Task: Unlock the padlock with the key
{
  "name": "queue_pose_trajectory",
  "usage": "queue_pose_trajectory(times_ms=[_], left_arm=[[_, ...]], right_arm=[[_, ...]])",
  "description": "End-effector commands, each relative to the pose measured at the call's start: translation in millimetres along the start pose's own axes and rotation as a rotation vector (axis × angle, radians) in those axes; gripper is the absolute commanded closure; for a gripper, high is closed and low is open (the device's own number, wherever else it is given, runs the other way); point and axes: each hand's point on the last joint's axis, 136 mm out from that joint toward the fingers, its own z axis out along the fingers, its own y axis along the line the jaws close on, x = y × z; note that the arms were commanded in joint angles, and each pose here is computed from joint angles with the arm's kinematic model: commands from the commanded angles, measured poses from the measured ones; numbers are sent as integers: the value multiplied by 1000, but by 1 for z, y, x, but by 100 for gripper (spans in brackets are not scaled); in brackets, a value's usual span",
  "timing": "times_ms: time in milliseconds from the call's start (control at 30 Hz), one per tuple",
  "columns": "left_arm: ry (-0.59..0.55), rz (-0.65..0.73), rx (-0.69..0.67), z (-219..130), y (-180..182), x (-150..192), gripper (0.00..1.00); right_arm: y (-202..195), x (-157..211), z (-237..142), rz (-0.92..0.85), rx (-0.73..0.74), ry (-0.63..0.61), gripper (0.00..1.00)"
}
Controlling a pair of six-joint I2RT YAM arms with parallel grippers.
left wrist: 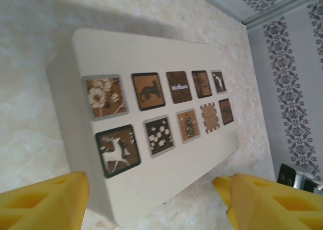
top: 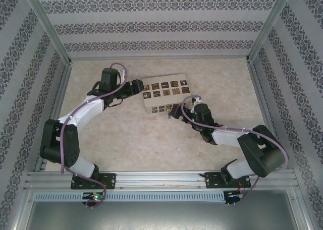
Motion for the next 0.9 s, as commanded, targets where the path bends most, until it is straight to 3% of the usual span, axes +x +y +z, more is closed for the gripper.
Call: queue_pose_trajectory(times_ms=[0, 300, 600, 867], left_arm=[[110, 82, 57, 10, -25, 14, 31], [269, 127, 72, 56, -50, 30, 43], [338, 143, 6, 87, -38, 41, 46], [385, 114, -58, 94, -14, 60, 48]], right_arm=[[8, 2, 4, 13, -59, 30, 2], [13, 2, 12, -13, -94, 37, 2], [6, 8, 17, -22, -84, 48, 2], [14, 3, 21, -41, -124, 31, 3]])
